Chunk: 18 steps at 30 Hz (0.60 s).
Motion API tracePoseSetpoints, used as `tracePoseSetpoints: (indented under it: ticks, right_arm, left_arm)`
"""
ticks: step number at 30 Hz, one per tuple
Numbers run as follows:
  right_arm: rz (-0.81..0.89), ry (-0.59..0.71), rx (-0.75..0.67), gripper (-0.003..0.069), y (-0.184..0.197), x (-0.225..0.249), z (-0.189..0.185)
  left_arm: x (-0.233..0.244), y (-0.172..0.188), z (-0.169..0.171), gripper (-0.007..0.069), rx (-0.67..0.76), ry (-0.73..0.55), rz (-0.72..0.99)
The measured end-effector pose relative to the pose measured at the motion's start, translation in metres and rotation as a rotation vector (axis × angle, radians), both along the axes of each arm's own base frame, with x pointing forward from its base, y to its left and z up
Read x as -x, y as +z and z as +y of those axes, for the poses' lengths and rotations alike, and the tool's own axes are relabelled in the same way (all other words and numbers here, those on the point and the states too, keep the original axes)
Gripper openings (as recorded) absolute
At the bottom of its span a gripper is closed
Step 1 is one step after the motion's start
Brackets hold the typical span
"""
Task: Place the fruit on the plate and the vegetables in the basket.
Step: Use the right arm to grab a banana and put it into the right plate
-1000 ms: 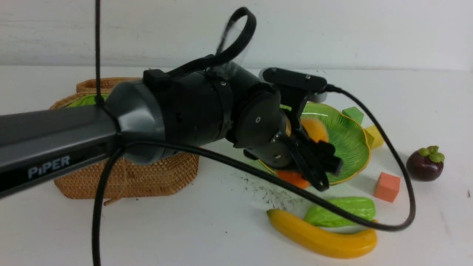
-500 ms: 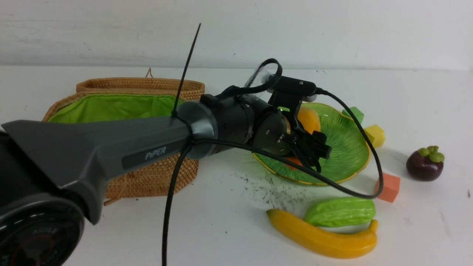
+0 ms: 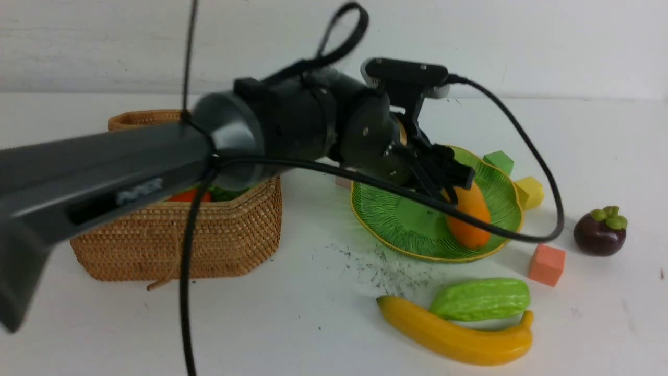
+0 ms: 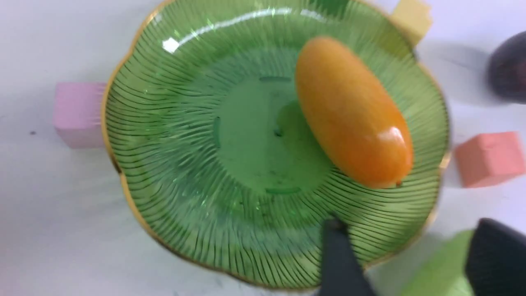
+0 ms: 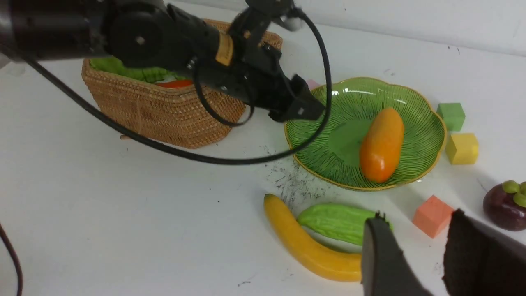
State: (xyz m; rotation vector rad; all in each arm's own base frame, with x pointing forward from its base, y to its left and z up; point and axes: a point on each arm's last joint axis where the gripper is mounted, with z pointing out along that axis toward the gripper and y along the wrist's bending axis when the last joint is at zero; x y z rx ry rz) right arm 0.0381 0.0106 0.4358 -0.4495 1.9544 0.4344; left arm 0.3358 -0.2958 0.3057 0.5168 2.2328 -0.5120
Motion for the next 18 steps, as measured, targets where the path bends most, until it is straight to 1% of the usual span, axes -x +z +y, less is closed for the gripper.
tracePoseSetpoints:
  ticks: [1, 2, 3, 4, 5, 7, 11, 12, 14, 16, 18]
  right_arm:
    - [0.005, 0.001, 0.002, 0.0235, 0.0, 0.0, 0.0]
    - [0.008, 0.002, 0.001, 0.0235, -0.001, 0.0, 0.0]
    - [0.017, 0.006, 0.0, 0.0235, -0.001, 0.001, 0.0]
    - [0.024, 0.009, 0.0, 0.0235, -0.002, 0.001, 0.001]
    - [0.033, 0.013, -0.001, 0.0235, -0.002, 0.002, 0.001]
    - [0.05, 0.022, 0.0, 0.0235, -0.003, 0.003, 0.001]
    - [0.105, 0.026, 0.03, 0.0235, -0.008, 0.002, 0.003]
    - [0.108, 0.026, 0.033, 0.0235, -0.008, 0.002, 0.003]
    - [0.169, 0.025, 0.087, 0.0235, -0.013, -0.003, 0.009]
    - [0.188, 0.034, 0.118, 0.0235, -0.015, -0.007, 0.014]
    - [0.212, 0.059, 0.188, 0.0235, -0.018, -0.018, 0.026]
  left_arm:
    - [0.007, 0.01, 0.004, 0.0259, -0.007, -0.002, 0.012]
    - [0.01, 0.014, 0.006, 0.0244, -0.008, -0.002, 0.016]
    - [0.02, 0.028, 0.013, 0.0129, -0.022, -0.004, 0.038]
    - [0.027, 0.037, 0.018, 0.006, -0.028, -0.006, 0.048]
    - [0.033, 0.043, 0.023, 0.0011, -0.045, -0.009, 0.066]
    - [0.046, 0.053, 0.032, -0.0013, -0.085, -0.024, 0.107]
    - [0.068, 0.07, 0.052, -0.0013, -0.162, -0.058, 0.141]
    - [0.069, 0.072, 0.053, -0.0013, -0.16, -0.059, 0.138]
    - [0.089, 0.087, 0.071, -0.0013, -0.15, -0.067, 0.112]
    - [0.102, 0.095, 0.083, -0.0013, -0.136, -0.071, 0.088]
    - [0.123, 0.098, 0.101, -0.0013, -0.119, -0.075, 0.075]
